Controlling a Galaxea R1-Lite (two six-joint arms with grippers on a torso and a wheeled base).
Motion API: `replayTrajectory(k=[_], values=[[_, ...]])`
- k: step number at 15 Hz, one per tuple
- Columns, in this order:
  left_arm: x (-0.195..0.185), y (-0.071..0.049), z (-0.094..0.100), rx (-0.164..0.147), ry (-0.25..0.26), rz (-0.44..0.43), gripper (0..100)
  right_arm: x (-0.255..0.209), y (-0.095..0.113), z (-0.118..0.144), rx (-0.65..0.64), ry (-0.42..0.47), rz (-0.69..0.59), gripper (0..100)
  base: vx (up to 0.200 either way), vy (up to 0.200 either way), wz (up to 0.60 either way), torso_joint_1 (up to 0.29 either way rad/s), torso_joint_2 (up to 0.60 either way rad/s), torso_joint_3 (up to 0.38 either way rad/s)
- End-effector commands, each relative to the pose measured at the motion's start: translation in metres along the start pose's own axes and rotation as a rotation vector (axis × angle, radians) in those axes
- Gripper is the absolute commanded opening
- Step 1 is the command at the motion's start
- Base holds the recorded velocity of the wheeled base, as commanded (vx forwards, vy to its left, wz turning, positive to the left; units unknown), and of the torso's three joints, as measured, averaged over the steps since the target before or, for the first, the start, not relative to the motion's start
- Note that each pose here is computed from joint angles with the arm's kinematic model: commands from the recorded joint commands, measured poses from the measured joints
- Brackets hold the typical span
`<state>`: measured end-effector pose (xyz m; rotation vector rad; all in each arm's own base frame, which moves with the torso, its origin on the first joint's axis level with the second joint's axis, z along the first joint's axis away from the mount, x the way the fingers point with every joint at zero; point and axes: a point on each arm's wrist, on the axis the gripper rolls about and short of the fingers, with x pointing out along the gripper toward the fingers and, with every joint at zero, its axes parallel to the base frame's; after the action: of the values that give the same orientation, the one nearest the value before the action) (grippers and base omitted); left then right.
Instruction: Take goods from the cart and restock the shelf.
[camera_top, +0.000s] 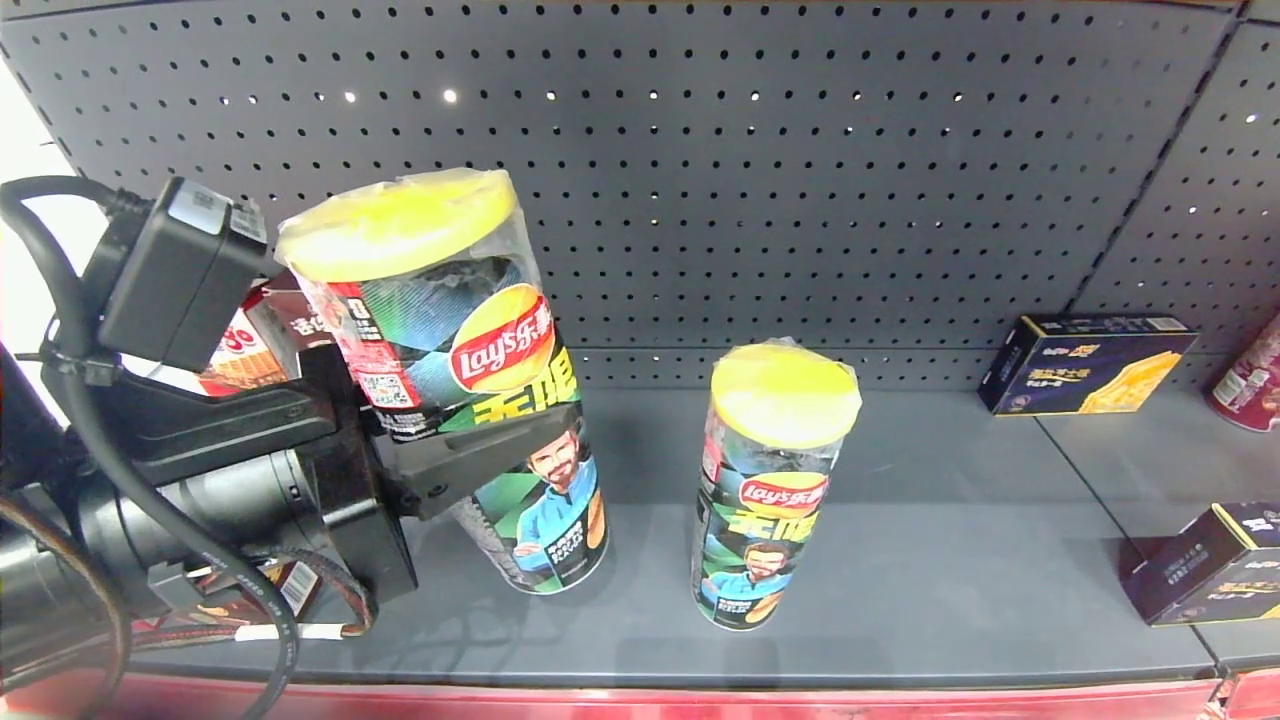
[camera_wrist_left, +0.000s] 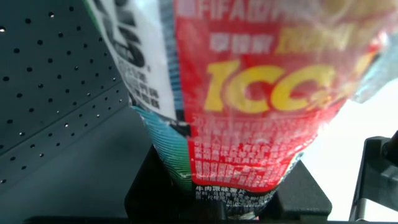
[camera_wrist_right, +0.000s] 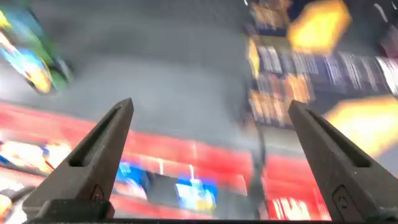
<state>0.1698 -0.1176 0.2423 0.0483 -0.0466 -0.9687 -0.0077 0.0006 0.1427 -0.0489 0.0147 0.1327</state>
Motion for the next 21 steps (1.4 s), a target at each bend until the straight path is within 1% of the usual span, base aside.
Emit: replayTrajectory(k=[1, 2, 3, 4, 5, 7, 8, 9, 10, 13, 15, 17, 18, 21], values=[[0.000, 0.000, -0.001, 0.000, 0.002, 0.000, 0, -0.024, 0.000, -0.017, 0.012, -0.058, -0.135, 100, 0.000, 0.000, 0.00, 0.000, 0.00, 0.000], [0.000, 0.000, -0.001, -0.001, 0.004, -0.002, 0, -0.017, 0.000, -0.034, 0.032, -0.007, -0.151, 100, 0.000, 0.000, 0.00, 0.000, 0.00, 0.000], [0.000, -0.001, -0.002, -0.001, 0.005, -0.003, 0, -0.011, 0.000, -0.050, 0.026, -0.007, -0.206, 100, 0.000, 0.000, 0.00, 0.000, 0.00, 0.000], [0.000, -0.001, -0.002, -0.001, 0.005, -0.002, 0, -0.008, -0.001, -0.057, 0.018, -0.012, -0.231, 100, 0.000, 0.000, 0.00, 0.000, 0.00, 0.000], [0.001, -0.001, 0.000, 0.000, 0.001, -0.005, 0, -0.009, 0.000, -0.059, 0.005, -0.008, -0.239, 100, 0.000, 0.000, 0.00, 0.000, 0.00, 0.000], [0.001, -0.001, -0.001, 0.001, 0.004, -0.006, 0, -0.011, 0.004, -0.062, 0.009, -0.018, -0.110, 100, 0.000, 0.000, 0.00, 0.000, 0.00, 0.000], [0.001, -0.002, -0.001, 0.001, 0.003, -0.008, 0, -0.014, 0.005, -0.067, 0.017, -0.007, -0.114, 100, 0.000, 0.000, 0.00, 0.000, 0.00, 0.000], [0.001, -0.002, -0.001, 0.002, 0.003, -0.008, 0, -0.014, 0.005, -0.067, 0.020, -0.006, -0.116, 100, 0.000, 0.000, 0.00, 0.000, 0.00, 0.000], [0.001, -0.002, -0.001, 0.002, 0.005, -0.011, 0, -0.014, 0.004, -0.067, 0.045, -0.011, -0.146, 100, 0.000, 0.000, 0.00, 0.000, 0.00, 0.000], [0.002, -0.003, -0.001, -0.001, 0.006, -0.014, 0, -0.014, 0.004, -0.067, 0.045, -0.011, -0.148, 100, 0.000, 0.000, 0.00, 0.000, 0.00, 0.000], [0.002, -0.002, 0.004, 0.005, -0.007, -0.010, 0, -0.014, 0.004, -0.067, 0.045, -0.009, -0.148, 100, 0.000, 0.000, 0.00, 0.000, 0.00, 0.000], [0.006, 0.000, 0.014, 0.017, -0.036, -0.001, 0, -0.014, 0.004, -0.067, 0.045, -0.011, -0.148, 100, 0.000, 0.000, 0.00, 0.000, 0.00, 0.000], [0.007, 0.001, 0.015, 0.017, -0.036, 0.001, 0, -0.014, 0.004, -0.067, 0.045, -0.009, -0.148, 100, 0.000, 0.000, 0.00, 0.000, 0.00, 0.000], [0.010, 0.005, 0.007, 0.007, -0.006, 0.007, 0, -0.014, 0.004, -0.067, 0.045, -0.011, -0.146, 100, 0.000, 0.000, 0.00, 0.000, 0.00, 0.000]])
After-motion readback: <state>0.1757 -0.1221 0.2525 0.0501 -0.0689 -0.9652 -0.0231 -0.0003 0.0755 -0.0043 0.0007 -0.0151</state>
